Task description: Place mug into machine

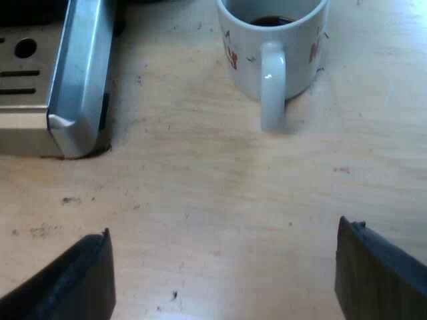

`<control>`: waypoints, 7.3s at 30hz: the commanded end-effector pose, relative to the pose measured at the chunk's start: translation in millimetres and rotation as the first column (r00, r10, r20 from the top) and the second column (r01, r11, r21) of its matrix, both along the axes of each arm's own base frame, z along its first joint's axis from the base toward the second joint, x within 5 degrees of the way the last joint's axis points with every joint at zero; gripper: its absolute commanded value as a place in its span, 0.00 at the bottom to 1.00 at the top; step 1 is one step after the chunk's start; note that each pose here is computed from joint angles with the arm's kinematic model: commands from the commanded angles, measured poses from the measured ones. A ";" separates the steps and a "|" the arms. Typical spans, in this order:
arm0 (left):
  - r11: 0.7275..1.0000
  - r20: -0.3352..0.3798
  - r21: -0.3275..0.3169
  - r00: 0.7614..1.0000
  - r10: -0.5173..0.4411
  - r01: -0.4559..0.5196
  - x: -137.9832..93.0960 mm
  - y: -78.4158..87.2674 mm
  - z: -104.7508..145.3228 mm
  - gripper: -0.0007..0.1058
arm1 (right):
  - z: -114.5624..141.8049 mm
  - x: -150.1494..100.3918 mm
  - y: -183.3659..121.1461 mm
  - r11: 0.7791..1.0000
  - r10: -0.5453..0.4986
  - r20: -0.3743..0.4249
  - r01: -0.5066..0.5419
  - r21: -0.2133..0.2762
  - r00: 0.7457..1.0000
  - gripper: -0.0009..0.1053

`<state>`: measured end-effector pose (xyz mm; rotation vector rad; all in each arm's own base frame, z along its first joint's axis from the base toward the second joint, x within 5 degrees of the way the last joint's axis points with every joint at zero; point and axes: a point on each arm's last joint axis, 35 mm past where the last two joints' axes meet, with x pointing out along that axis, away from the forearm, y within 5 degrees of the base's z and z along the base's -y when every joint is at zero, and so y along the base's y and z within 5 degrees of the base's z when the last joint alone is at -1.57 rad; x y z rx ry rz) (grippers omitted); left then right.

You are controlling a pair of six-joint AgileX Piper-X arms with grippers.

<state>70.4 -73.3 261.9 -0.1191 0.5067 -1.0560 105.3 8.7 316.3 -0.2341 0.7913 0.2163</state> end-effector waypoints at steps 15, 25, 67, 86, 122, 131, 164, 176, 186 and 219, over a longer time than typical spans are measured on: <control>1.000 0.039 -0.028 0.999 -0.009 0.011 1.1 -1.3 5.2 0.77 | -129.6 29.5 2.2 1.000 0.003 0.233 -0.006 0.015 0.973 0.67; 1.000 0.040 -0.029 0.999 -0.009 0.011 1.1 -1.4 5.4 0.77 | -143.9 39.0 -1.2 0.995 -0.081 0.462 0.096 -0.009 0.883 0.67; 1.000 0.040 -0.029 0.999 -0.009 0.011 1.1 -1.4 5.4 0.77 | -190.4 128.0 4.7 0.996 -0.071 0.394 0.087 -0.025 0.916 0.01; 0.982 0.133 -0.034 0.973 0.189 -0.186 14.2 -2.7 -18.6 0.77 | -114.1 60.5 7.9 0.999 0.048 0.403 -0.052 -0.002 0.914 0.01; 0.904 0.205 -0.097 0.880 0.428 -0.417 23.6 1.0 -70.6 0.77 | -92.7 26.1 138.8 0.912 0.334 0.497 -0.407 0.042 0.801 0.01; 0.904 0.205 -0.097 0.880 0.428 -0.417 23.6 1.0 -70.6 0.77 | -117.3 55.3 175.1 0.911 0.346 0.547 -0.411 -0.002 0.762 0.01; 0.931 0.194 -0.103 0.911 0.365 -0.351 21.9 -1.0 -70.6 0.77 | -131.8 110.7 242.8 0.914 0.353 0.521 -0.406 -0.014 0.777 0.35; 0.931 0.194 -0.103 0.911 0.365 -0.351 21.9 -1.0 -70.6 0.77 | -118.0 100.6 234.3 0.935 0.310 0.540 -0.354 -0.024 0.782 0.50; 0.931 0.194 -0.103 0.911 0.365 -0.351 21.9 -1.0 -70.6 0.77 | -151.5 66.9 228.4 0.913 0.367 0.454 -0.408 -0.009 0.812 0.50; 0.931 0.194 -0.103 0.911 0.365 -0.351 21.9 -1.0 -70.6 0.77 | -140.8 133.7 275.0 0.908 0.403 0.372 -0.418 -0.045 0.836 0.50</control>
